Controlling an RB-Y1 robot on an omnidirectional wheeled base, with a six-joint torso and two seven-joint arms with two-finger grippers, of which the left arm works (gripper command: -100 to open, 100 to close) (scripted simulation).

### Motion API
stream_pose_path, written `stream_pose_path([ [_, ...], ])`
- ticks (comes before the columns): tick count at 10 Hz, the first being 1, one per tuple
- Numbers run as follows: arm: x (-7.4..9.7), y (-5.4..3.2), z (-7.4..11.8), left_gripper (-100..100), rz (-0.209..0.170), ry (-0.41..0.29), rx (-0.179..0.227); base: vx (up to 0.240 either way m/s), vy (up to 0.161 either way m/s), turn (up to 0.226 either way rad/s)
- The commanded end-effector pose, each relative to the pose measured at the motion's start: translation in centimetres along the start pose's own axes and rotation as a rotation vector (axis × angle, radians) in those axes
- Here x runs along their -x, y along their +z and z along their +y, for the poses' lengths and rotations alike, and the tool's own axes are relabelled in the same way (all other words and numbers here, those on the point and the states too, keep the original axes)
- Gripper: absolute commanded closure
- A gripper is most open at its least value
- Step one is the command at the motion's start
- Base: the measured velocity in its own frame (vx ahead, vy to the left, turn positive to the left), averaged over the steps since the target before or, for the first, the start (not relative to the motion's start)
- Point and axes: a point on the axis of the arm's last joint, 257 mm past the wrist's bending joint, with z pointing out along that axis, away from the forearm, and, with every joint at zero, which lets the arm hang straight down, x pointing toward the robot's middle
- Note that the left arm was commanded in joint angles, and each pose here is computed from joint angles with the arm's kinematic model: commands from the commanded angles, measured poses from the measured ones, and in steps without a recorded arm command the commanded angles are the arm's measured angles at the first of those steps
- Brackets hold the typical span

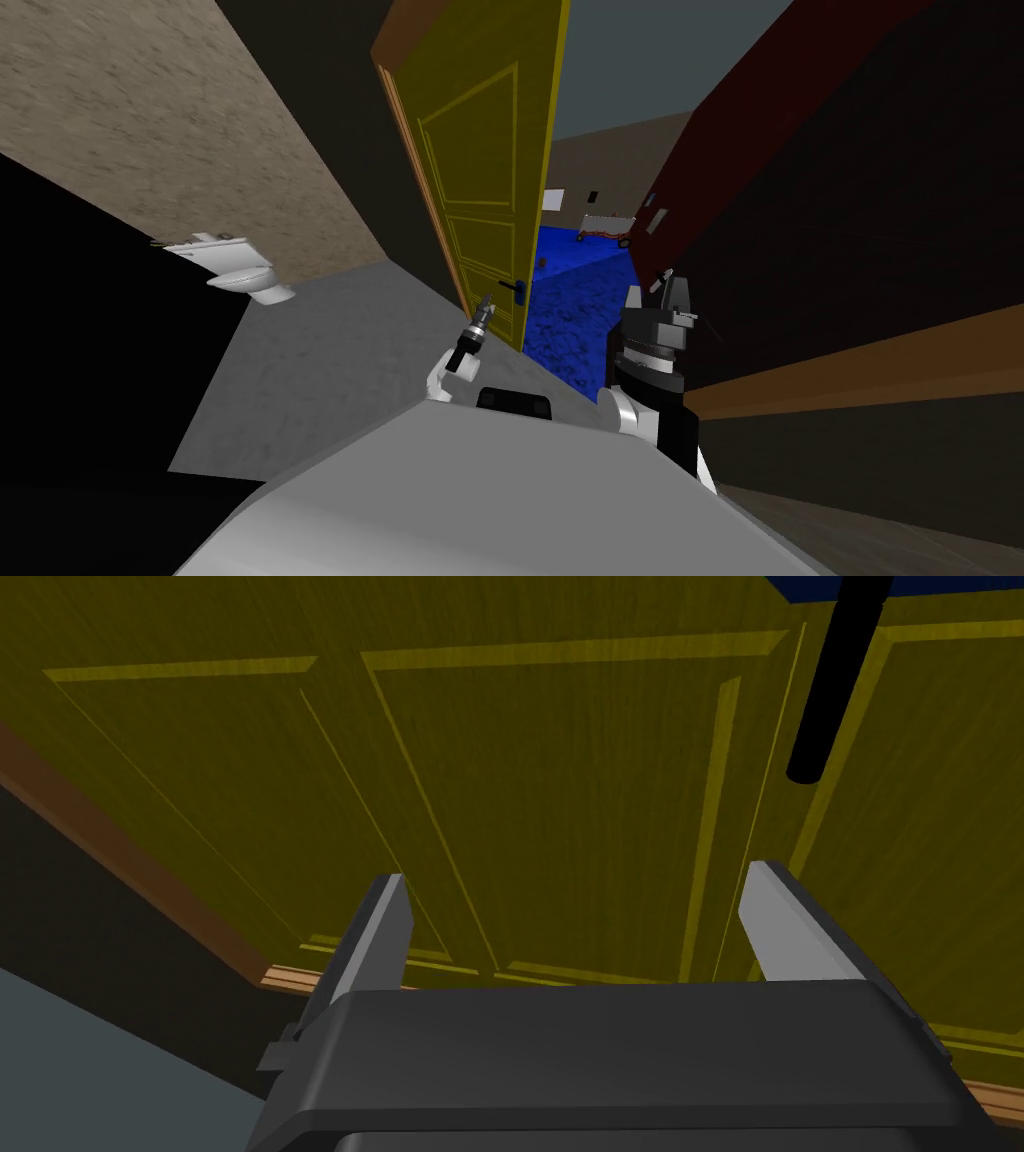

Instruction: Push the door open

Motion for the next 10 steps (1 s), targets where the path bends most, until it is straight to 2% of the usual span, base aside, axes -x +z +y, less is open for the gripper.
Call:
stream_pose_path([
  [1, -0.9, -0.05, 1.8, -100, 0.02, -0.014, 0.035, 0.069, 0.113, -0.104],
  [6, -3.4, 0.09, 6.1, -100, 0.076, -0.043, 0.131, 0.071, 0.1, -0.109],
  [10, -4.8, -0.08, 8.8, -100, 0.11, -0.055, 0.193, 0.064, 0.101, -0.089],
])
